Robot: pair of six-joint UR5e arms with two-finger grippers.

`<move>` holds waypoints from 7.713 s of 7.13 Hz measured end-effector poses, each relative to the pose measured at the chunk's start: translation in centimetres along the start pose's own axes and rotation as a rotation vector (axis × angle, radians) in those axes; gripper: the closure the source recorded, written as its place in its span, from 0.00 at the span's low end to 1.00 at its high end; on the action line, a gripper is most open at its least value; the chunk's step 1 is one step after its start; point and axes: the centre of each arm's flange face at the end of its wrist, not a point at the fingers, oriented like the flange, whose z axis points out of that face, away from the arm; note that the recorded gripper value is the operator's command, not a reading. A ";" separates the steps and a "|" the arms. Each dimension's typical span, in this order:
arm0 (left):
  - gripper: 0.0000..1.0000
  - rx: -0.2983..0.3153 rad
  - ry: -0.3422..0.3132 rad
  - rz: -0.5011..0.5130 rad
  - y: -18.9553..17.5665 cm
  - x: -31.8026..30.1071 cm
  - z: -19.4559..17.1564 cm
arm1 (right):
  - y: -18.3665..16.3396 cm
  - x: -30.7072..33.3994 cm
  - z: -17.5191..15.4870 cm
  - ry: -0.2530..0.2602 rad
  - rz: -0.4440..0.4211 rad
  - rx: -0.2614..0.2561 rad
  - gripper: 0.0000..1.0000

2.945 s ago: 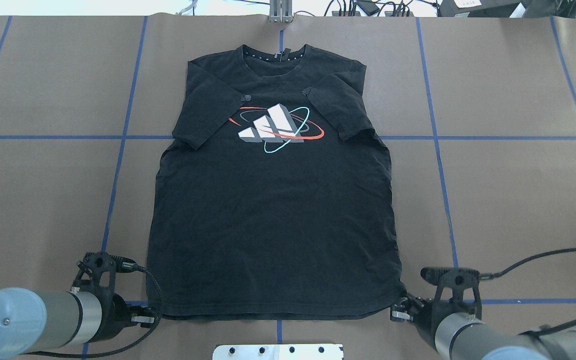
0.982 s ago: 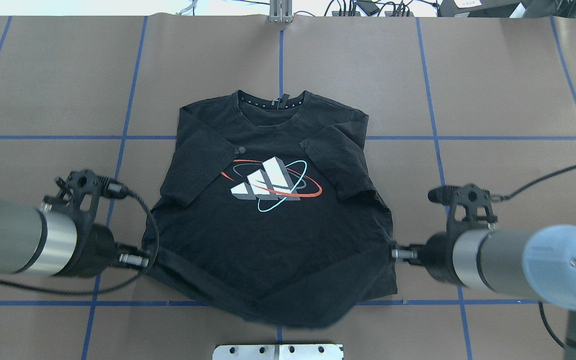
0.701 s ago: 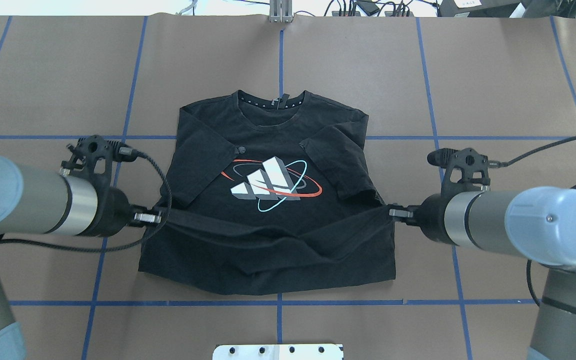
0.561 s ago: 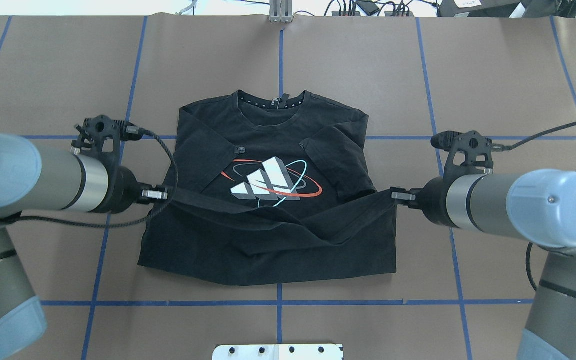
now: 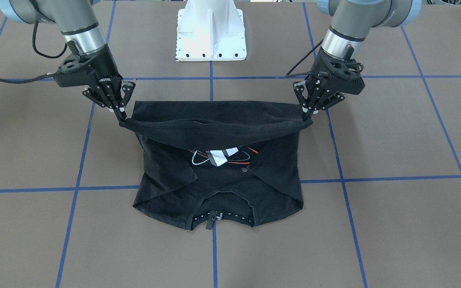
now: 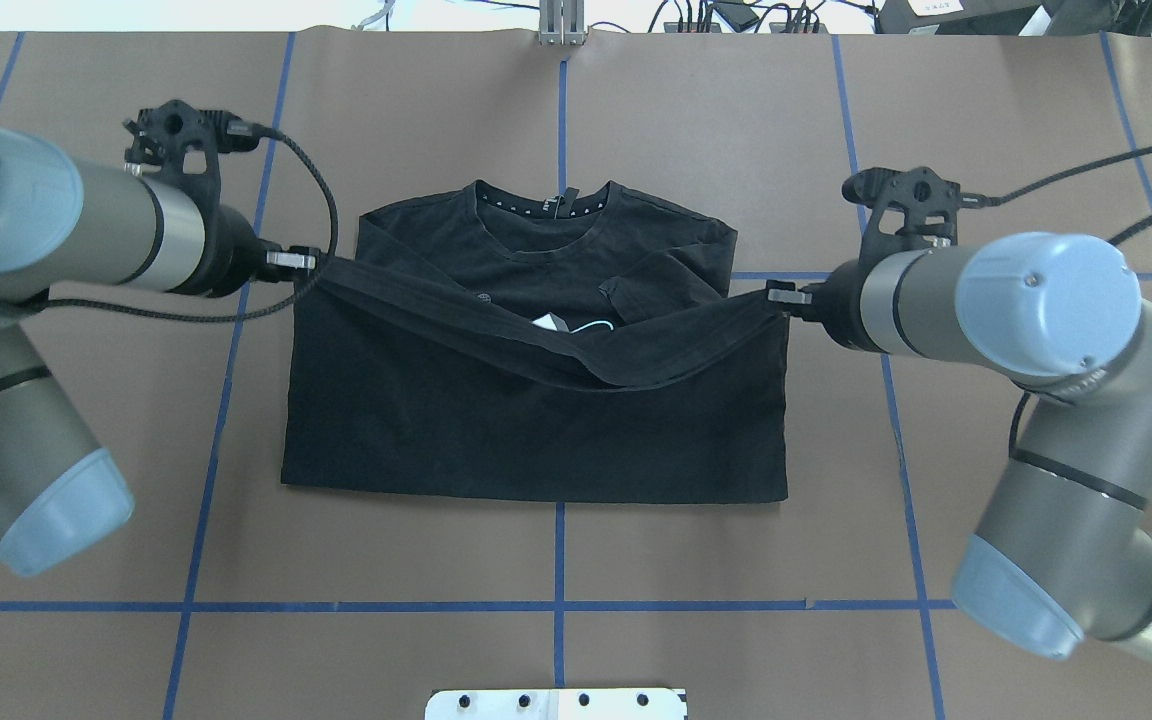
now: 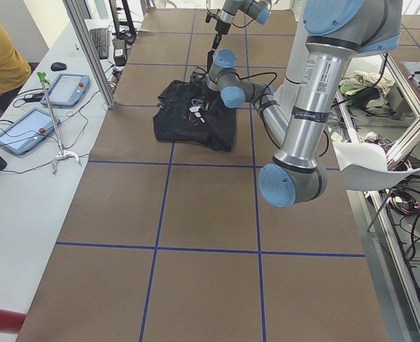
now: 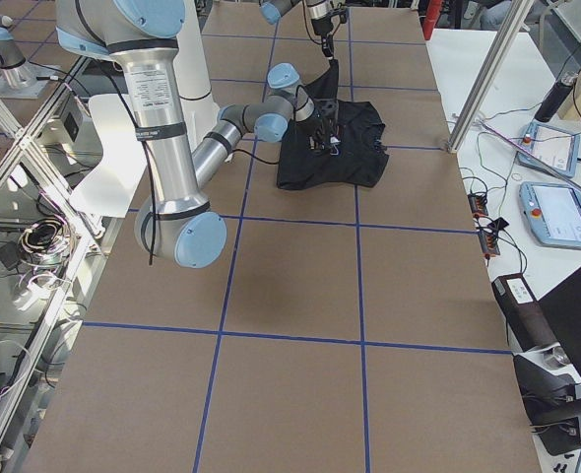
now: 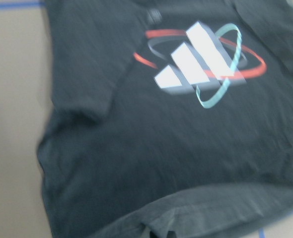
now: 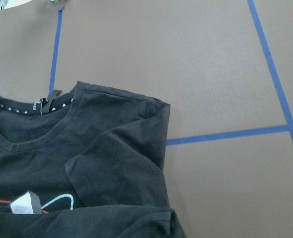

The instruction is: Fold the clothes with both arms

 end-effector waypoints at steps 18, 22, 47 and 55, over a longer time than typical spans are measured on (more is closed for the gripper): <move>0.00 -0.004 -0.013 0.247 -6.7 -6.9 11.0 | -10.5 0.4 9.4 0.117 -0.130 -0.121 0.00; 0.00 -0.084 0.053 0.248 2.1 -8.3 10.0 | -10.3 0.0 8.4 0.092 -0.142 -0.123 0.00; 0.07 0.065 -0.152 0.322 -16.8 -15.3 21.0 | -8.7 -1.5 8.1 0.067 -0.154 -0.132 0.00; 0.00 0.069 0.004 0.408 -13.3 -20.8 13.0 | -0.6 -12.3 15.4 0.024 0.069 0.006 0.13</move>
